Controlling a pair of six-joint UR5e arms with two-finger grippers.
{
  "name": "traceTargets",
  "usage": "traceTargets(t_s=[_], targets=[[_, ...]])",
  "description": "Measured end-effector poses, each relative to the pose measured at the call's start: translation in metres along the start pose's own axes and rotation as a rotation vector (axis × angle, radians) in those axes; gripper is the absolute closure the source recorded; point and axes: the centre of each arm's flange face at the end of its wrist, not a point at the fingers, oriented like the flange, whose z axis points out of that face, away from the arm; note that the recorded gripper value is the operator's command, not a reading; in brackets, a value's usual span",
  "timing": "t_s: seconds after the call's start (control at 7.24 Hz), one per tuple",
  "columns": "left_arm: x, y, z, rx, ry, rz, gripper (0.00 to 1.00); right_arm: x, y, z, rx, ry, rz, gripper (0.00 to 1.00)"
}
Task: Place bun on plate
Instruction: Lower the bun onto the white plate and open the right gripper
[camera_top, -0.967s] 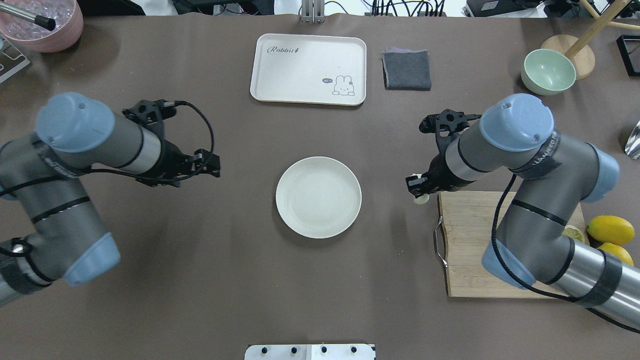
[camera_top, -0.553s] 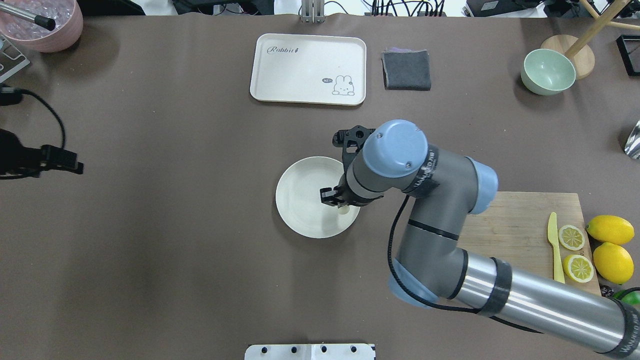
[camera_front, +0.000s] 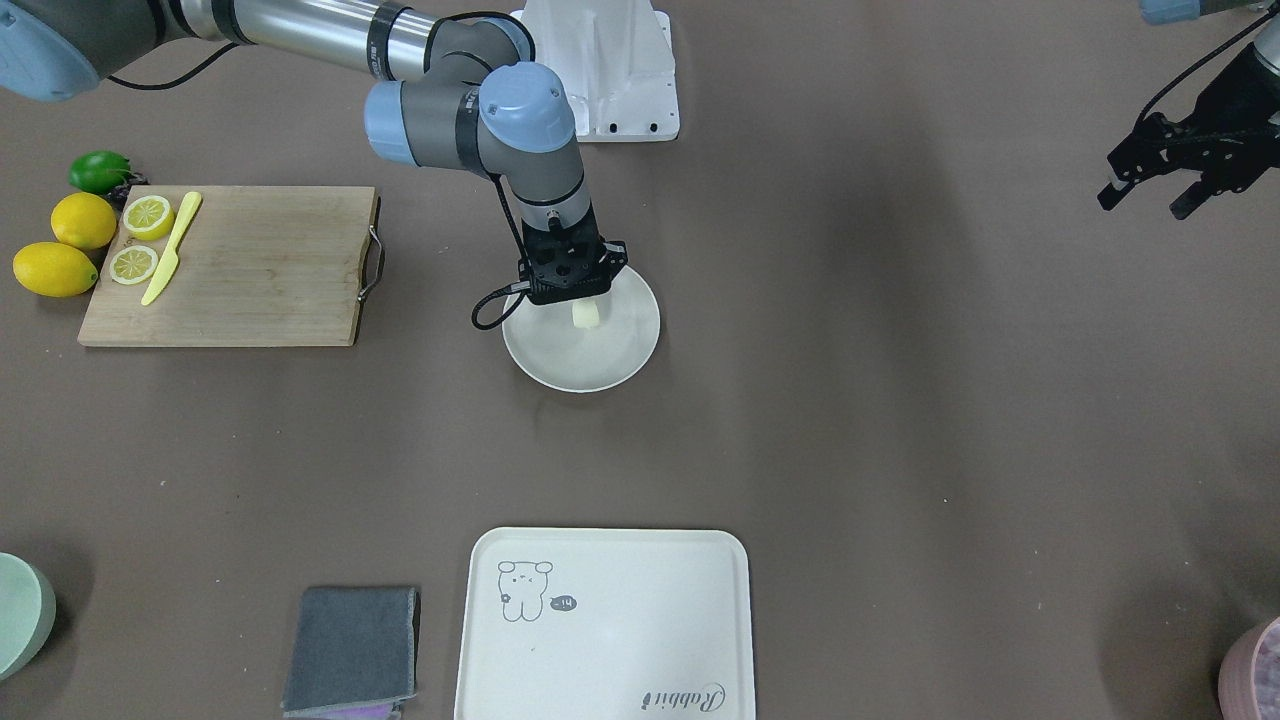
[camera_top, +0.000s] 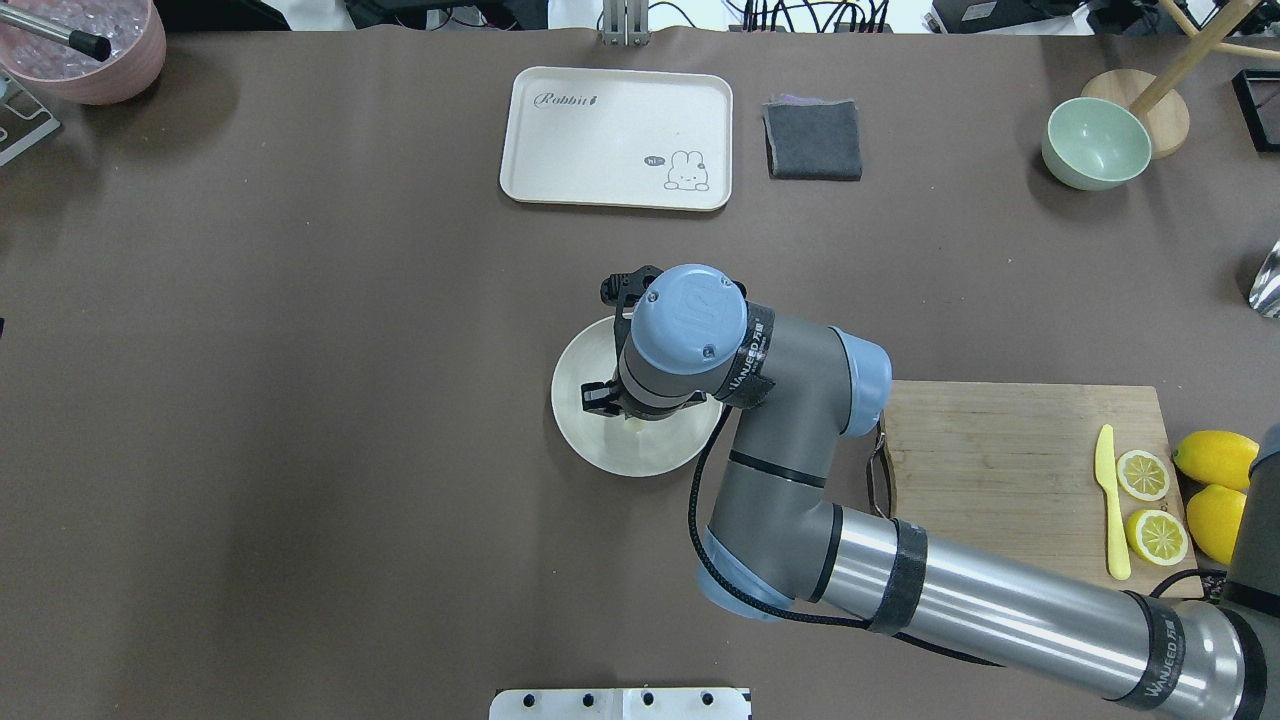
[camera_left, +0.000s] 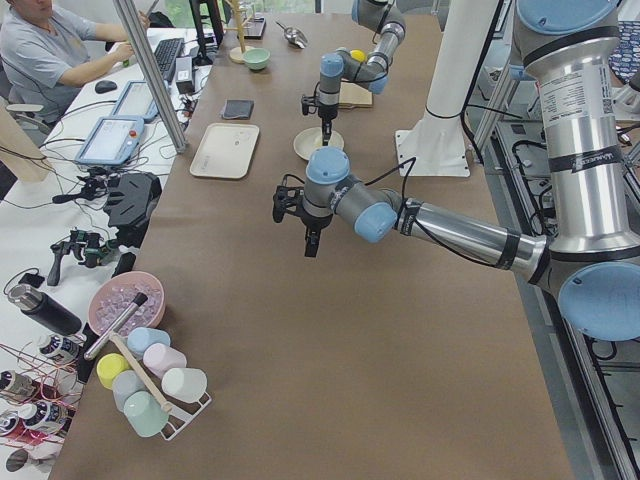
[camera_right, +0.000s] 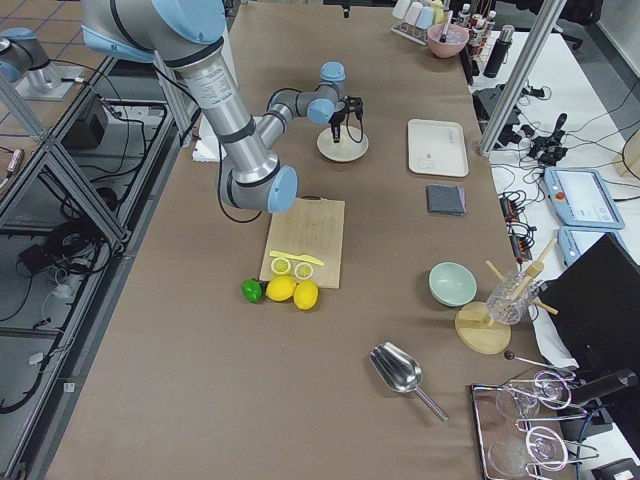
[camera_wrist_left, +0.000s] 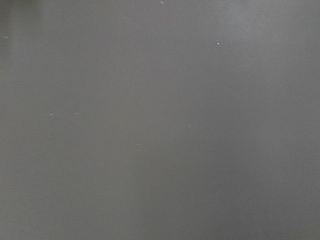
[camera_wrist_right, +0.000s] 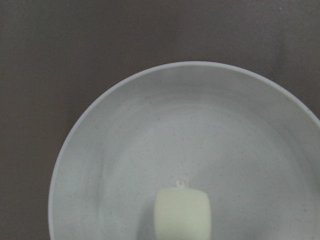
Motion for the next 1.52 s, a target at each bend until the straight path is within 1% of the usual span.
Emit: traceTargets(t_s=[0.14, 0.28, 0.55, 0.69, 0.83, 0.97, 1.11, 1.24, 1.38, 1.52], targets=[[-0.002, 0.0, 0.001, -0.002, -0.001, 0.0, 0.02, 0.001, -0.001, 0.002, 0.007, 0.006, 0.001, 0.74], [-0.002, -0.001, 0.001, -0.002, -0.001, 0.0, 0.02, 0.002, -0.001, 0.003, 0.009, 0.01, 0.002, 0.74], [-0.002, -0.001, 0.001, -0.002, 0.0, 0.001, 0.02, 0.007, -0.002, 0.007, 0.008, 0.02, 0.005, 0.69], [-0.002, -0.001, 0.001, -0.001, 0.0, 0.002, 0.02, 0.009, -0.002, 0.01, 0.007, 0.025, 0.007, 0.62], [-0.001, -0.001, 0.0, -0.001, 0.0, 0.002, 0.02, 0.012, -0.001, 0.011, 0.006, 0.029, 0.008, 0.52], [-0.002, -0.001, 0.0, -0.001, 0.0, 0.002, 0.02, 0.014, -0.002, 0.012, 0.005, 0.031, 0.009, 0.45], [-0.002, 0.0, 0.0, -0.001, 0.0, 0.001, 0.02, 0.014, -0.002, 0.012, 0.006, 0.031, 0.009, 0.34], [-0.002, -0.001, 0.0, -0.001, 0.0, 0.002, 0.02, 0.015, -0.003, 0.011, 0.008, 0.031, 0.011, 0.09], [-0.002, -0.001, 0.001, -0.001, 0.0, 0.002, 0.02, 0.016, -0.005, 0.01, 0.01, 0.032, 0.014, 0.01], [-0.001, -0.001, 0.001, -0.001, 0.0, 0.002, 0.02, 0.016, -0.007, 0.008, 0.013, 0.028, 0.017, 0.01]])
